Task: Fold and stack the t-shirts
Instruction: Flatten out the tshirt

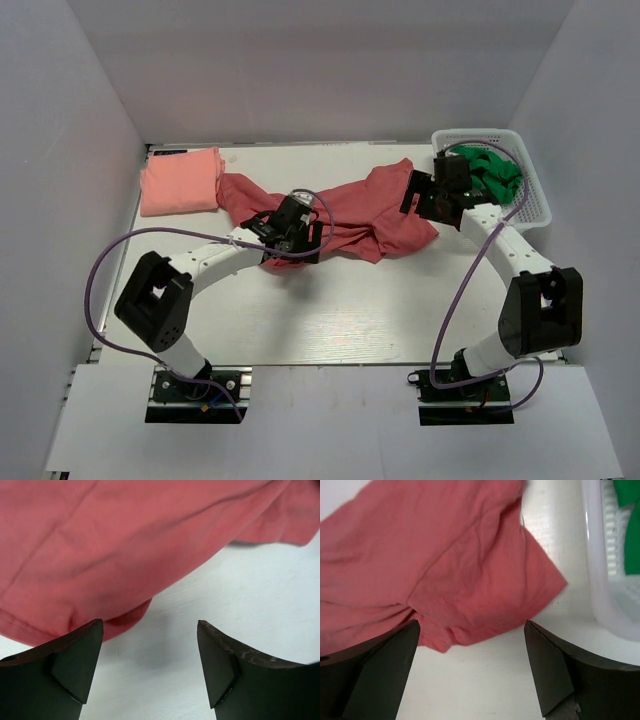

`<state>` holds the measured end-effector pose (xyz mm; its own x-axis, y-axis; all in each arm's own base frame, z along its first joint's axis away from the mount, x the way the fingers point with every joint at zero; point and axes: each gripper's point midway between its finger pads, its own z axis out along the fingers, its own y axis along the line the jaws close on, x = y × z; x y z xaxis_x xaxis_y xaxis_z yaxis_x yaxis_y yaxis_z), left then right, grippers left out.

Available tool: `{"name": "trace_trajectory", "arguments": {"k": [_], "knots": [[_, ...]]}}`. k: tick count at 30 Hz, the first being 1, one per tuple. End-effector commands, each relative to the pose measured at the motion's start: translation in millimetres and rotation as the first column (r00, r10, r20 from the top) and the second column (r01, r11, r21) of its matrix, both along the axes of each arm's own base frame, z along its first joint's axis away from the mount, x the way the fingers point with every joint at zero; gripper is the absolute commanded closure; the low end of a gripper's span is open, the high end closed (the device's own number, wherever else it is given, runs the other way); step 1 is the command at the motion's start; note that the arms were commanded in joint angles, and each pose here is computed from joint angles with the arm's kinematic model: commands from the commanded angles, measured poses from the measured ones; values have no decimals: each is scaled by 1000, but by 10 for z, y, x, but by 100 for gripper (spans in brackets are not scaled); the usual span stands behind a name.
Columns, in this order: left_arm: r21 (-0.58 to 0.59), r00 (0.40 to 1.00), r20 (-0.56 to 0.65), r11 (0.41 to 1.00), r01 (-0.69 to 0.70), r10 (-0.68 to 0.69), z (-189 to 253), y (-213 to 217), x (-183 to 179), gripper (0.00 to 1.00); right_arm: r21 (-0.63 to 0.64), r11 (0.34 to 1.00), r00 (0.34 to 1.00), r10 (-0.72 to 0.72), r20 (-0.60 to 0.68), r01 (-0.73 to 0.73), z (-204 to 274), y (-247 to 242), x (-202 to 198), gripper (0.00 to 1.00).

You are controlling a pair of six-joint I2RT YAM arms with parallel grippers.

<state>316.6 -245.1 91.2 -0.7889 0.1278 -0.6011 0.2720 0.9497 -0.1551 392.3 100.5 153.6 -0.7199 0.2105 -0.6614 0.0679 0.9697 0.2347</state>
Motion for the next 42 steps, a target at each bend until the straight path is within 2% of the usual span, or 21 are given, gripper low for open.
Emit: {"name": "trace_trajectory", "arguments": {"k": [1,3,8,15,21,22,26,28,30,35,38,42], "knots": [[-47,998,37,997,-58,60,98,-16,-2,15,47,999,1000,-22,-2,22,40,-2,-126,10],[10,994,45,995,-96,96,-23,91,33,15,54,998,1000,-16,-16,17,-23,7,-158,10],[66,998,30,996,-62,60,-246,5,77,18,31,998,997,-62,-39,63,-100,-67,-183,10],[35,999,-35,999,5,-3,-378,-121,-116,25,-6,973,968,-232,-99,232,-273,-288,-195,10],[80,997,-53,995,-60,64,-528,21,-204,31,23,944,937,-323,-132,328,-414,-296,-169,14],[91,996,-64,994,-59,65,-584,29,-213,33,24,942,934,-327,-145,334,-469,-289,-174,18],[143,992,-96,987,-72,86,-747,111,-257,56,45,908,895,-401,-195,416,-676,-287,-225,22],[169,988,-98,980,-104,121,-762,183,-273,82,72,874,865,-458,-207,480,-754,-307,-264,26],[159,986,-78,978,-134,148,-676,203,-254,100,111,842,841,-501,-203,528,-722,-300,-278,26],[120,984,-21,978,-172,176,-436,290,-233,100,77,786,781,-590,-205,613,-935,-414,-313,28],[141,978,-8,968,-206,210,-347,434,-269,100,44,768,761,-622,-187,639,-1011,-476,-269,29],[156,971,14,959,-236,237,-254,543,-305,100,38,766,760,-629,-163,642,-1064,-487,-162,29]]}}
